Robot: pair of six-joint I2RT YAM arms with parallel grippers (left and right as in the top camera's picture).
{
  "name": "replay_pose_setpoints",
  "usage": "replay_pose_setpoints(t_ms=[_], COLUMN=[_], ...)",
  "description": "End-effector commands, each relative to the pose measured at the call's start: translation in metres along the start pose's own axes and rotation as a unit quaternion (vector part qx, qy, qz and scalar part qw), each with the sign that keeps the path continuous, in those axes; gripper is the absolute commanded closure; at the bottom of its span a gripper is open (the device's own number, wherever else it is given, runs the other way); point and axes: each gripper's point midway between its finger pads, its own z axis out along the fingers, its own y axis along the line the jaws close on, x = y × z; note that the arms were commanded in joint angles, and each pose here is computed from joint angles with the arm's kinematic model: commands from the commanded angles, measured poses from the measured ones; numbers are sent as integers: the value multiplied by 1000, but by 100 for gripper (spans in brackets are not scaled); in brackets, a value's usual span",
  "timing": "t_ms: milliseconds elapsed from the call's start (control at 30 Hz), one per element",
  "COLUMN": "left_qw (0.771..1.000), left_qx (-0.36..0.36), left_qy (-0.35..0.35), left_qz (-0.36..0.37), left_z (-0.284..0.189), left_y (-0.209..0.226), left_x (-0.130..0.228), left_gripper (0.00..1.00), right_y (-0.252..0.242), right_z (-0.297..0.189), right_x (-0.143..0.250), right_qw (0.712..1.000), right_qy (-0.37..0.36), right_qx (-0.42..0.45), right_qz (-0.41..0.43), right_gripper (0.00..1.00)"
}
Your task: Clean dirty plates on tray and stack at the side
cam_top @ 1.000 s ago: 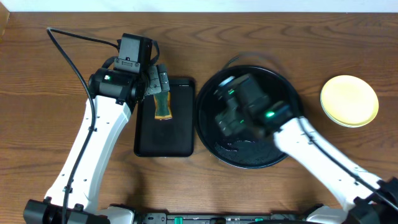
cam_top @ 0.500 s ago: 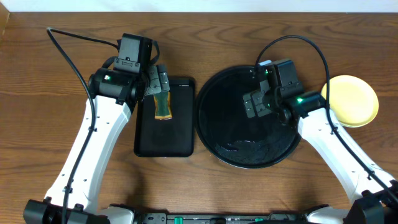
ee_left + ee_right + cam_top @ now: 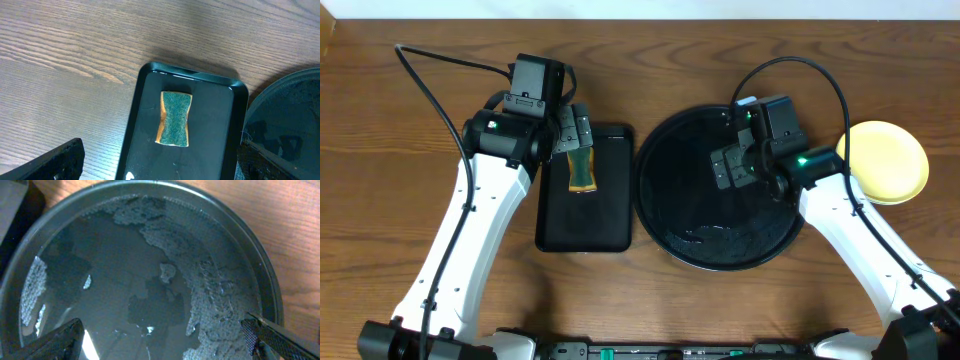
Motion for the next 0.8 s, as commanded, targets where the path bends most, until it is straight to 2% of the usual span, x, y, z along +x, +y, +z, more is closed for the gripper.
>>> replay_pose_setpoints(t_ms=[0, 200, 300, 400, 533, 767], left_qw=[1000, 1000, 1000, 1000, 1000, 1000], left_qx=[-11, -11, -11, -11, -11, -11], left_qy=[2, 2, 2, 2, 2, 2], left_qz=[-2, -2, -2, -2, -2, -2], left_z=[3, 3, 3, 3, 3, 3], left_y=[4, 4, 4, 4, 4, 4], left_x=[0, 0, 0, 0, 0, 0], left_gripper=[2, 2, 2, 2, 2, 2], right_y=[-8, -15, -24, -38, -52, -61], right_z=[-3, -57, -107, -157, -202, -204], right_x=[-13, -67, -97, -106, -77, 1], right_qw=[1000, 986, 960, 924, 882, 858], right_qy=[-26, -163, -274, -375, -461, -498], right_qx=[14, 30, 49, 71, 100, 128], right_qz=[9, -36, -39, -26, -11, 0], right_gripper=[1, 1, 1, 1, 1, 1])
